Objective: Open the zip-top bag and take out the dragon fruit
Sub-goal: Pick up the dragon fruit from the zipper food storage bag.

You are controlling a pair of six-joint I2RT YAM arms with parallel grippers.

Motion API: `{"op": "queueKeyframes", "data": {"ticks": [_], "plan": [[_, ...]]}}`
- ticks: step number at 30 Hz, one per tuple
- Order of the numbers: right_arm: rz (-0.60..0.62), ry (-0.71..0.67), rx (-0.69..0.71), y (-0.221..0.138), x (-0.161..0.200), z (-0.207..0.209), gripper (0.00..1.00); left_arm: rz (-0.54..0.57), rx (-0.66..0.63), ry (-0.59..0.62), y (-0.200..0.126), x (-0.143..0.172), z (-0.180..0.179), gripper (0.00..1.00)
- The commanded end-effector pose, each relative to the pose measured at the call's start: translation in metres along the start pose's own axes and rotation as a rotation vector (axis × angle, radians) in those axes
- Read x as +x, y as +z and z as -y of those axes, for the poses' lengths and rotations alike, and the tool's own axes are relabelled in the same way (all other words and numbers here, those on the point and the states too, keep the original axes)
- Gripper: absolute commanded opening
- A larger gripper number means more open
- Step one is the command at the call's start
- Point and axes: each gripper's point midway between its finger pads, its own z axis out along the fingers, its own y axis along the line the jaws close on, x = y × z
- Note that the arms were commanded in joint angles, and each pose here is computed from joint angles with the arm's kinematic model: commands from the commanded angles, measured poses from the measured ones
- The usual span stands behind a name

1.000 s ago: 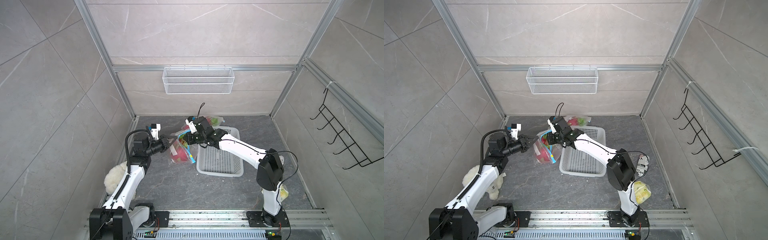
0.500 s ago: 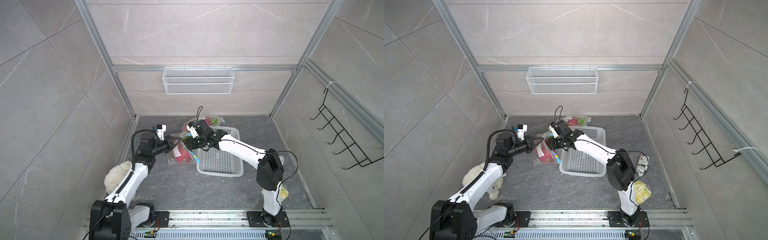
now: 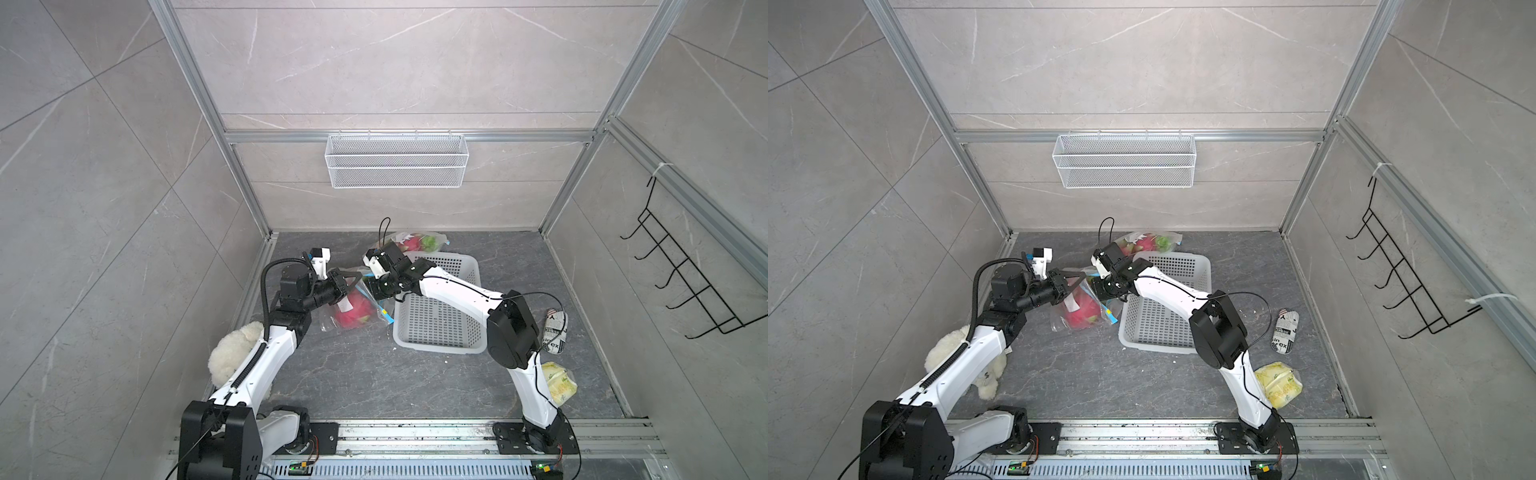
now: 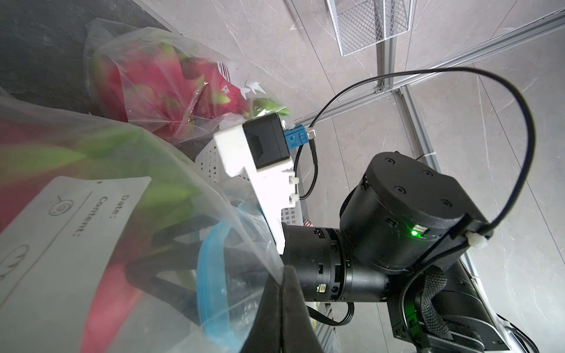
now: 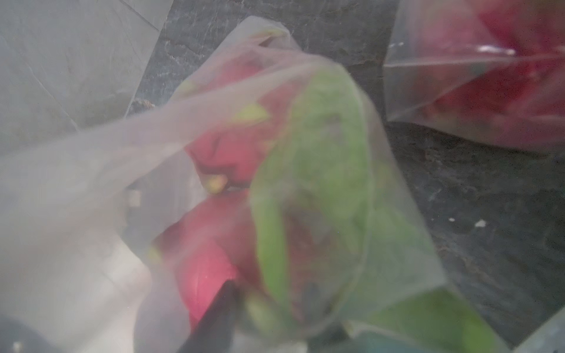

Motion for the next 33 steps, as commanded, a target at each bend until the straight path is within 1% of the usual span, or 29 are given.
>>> {"op": "queueKeyframes", "data": {"ticks": [1, 2, 3, 6, 7, 8, 10, 11, 15, 18, 21, 24, 26, 30, 33], "plan": [[-0.053, 0.011, -0.015, 0.016, 0.013, -0.001, 0.11, 0.041, 0.061, 0.078, -0.009, -0.011, 0.03, 0.0], [-0.056, 0.014, -0.026, 0.017, 0.013, -0.003, 0.05, 0.042, 0.057, 0.078, -0.009, -0.011, 0.029, 0.0], [-0.054, 0.014, -0.034, 0.017, 0.012, -0.005, 0.0, 0.041, 0.055, 0.076, -0.009, -0.011, 0.028, 0.0], [-0.04, 0.015, -0.048, 0.012, 0.008, -0.009, 0.0, 0.045, 0.037, 0.071, -0.008, -0.011, 0.023, 0.0], [-0.033, 0.012, -0.047, 0.009, 0.007, -0.009, 0.0, 0.047, 0.021, 0.065, -0.007, -0.011, 0.019, 0.07], [-0.027, 0.007, -0.044, 0.006, 0.006, -0.01, 0.0, 0.049, 0.006, 0.064, -0.008, -0.011, 0.017, 0.23], [-0.015, 0.004, -0.041, -0.002, 0.003, -0.009, 0.0, 0.059, -0.061, 0.057, -0.01, -0.012, 0.006, 0.81], [-0.008, 0.008, -0.045, -0.006, 0.002, -0.008, 0.0, 0.069, -0.11, 0.05, -0.013, -0.012, -0.001, 0.98], [0.036, 0.021, -0.056, -0.024, -0.007, -0.002, 0.0, 0.145, -0.255, 0.102, -0.032, -0.019, -0.02, 1.0], [0.05, 0.034, -0.075, -0.031, -0.011, 0.003, 0.0, 0.215, -0.327, 0.108, -0.046, -0.023, -0.035, 1.0], [0.05, 0.061, -0.108, -0.03, -0.013, 0.008, 0.0, 0.247, -0.448, 0.07, -0.056, -0.019, -0.067, 1.0], [0.051, 0.095, -0.156, -0.027, -0.014, 0.011, 0.0, 0.253, -0.575, -0.001, -0.062, -0.011, -0.107, 1.0], [0.044, 0.097, -0.164, -0.026, -0.013, 0.011, 0.0, 0.266, -0.647, -0.034, -0.067, -0.006, -0.131, 1.0], [0.046, 0.103, -0.192, -0.028, -0.013, 0.01, 0.0, 0.274, -0.697, -0.107, -0.069, 0.005, -0.166, 1.0], [0.046, 0.109, -0.212, -0.029, -0.013, 0.009, 0.0, 0.289, -0.694, -0.132, -0.071, 0.007, -0.178, 0.99]]}}
